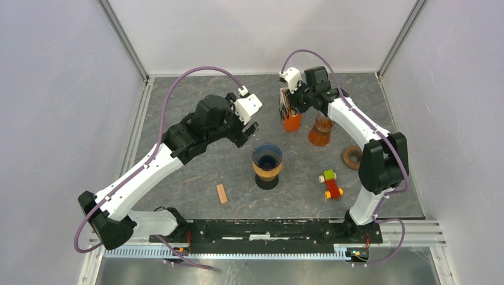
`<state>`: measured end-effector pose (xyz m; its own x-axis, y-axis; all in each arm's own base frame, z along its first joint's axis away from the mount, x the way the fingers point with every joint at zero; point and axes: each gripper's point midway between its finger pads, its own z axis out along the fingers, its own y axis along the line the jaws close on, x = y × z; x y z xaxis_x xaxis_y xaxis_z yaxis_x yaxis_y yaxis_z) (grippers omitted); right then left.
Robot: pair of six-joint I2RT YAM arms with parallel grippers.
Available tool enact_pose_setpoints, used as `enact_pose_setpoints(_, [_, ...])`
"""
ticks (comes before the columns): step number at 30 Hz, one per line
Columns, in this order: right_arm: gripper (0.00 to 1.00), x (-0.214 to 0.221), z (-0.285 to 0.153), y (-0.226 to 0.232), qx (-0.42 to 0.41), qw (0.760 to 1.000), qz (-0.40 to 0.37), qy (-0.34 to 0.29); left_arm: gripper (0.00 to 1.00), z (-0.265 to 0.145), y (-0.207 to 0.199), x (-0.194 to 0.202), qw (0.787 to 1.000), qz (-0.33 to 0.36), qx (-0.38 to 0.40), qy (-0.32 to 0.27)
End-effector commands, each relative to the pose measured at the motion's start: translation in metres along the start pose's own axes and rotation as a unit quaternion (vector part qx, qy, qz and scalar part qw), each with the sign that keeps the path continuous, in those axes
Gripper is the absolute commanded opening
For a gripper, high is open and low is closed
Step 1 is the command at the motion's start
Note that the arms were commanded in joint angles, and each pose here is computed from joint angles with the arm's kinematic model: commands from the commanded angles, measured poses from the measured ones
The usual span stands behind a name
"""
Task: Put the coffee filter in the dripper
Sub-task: Pick up the coffee filter from the coffee filter holder.
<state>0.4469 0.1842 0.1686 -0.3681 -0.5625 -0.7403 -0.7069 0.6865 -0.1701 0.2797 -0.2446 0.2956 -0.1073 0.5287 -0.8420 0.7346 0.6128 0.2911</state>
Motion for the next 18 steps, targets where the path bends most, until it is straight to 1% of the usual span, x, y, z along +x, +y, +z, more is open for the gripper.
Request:
enact_pose_setpoints(1, [0.31, 0.008, 0.010, 0.004, -0.014, 1.000, 0.010, 0.007, 0.86, -0.005, 0.004, -0.017, 0.999, -0.010, -0.006, -0.035])
enact_pose_setpoints(8, [0.29, 0.015, 0.015, 0.005, -0.018, 1.000, 0.011, 0.016, 0.87, -0.004, 0.003, -0.015, 0.999, -0.009, -0.004, -0.032])
enact_pose_setpoints(11, [0.26, 0.017, 0.017, 0.005, -0.017, 1.000, 0.012, 0.019, 0.87, -0.004, 0.003, -0.015, 0.999, -0.009, -0.005, -0.033])
enact_pose_setpoints(14, [0.25, 0.018, 0.019, 0.006, -0.019, 1.000, 0.013, 0.021, 0.87, -0.005, 0.003, -0.015, 0.999, -0.009, -0.005, -0.033])
enact_pose_setpoints(18, [0.18, 0.018, 0.021, 0.005, -0.020, 1.000, 0.012, 0.020, 0.87, -0.006, 0.003, -0.014, 0.999, -0.008, -0.006, -0.033])
